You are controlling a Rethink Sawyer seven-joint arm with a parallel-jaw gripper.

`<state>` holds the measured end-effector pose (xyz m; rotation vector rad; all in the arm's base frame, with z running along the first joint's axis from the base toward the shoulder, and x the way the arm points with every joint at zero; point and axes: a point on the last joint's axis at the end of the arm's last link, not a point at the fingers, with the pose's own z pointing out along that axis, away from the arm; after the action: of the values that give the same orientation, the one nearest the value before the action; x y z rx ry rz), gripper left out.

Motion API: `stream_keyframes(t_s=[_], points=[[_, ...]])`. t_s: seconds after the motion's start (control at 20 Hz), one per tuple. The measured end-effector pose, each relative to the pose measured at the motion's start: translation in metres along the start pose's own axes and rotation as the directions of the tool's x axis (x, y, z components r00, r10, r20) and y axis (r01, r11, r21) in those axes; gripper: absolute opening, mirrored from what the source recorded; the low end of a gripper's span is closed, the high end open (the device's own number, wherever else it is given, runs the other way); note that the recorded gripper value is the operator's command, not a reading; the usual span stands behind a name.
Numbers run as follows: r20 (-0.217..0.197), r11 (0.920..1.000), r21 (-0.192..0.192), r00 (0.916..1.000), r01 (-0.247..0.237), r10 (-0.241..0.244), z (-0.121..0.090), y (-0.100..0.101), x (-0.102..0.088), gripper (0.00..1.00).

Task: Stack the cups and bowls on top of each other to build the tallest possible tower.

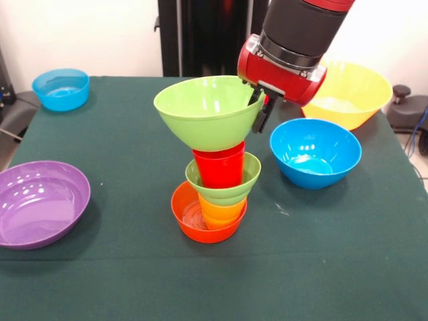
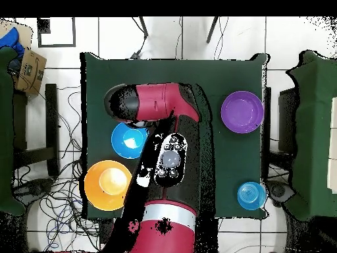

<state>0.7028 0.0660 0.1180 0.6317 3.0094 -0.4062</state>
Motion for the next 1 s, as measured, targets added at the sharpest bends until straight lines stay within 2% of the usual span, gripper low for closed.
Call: stream_keyframes(t_s=[1.0], points=[[0.008,0.9999,-0.014,1.0,-0.005,0.005,-0.0004,-0.0011,-0.0022,0.0]])
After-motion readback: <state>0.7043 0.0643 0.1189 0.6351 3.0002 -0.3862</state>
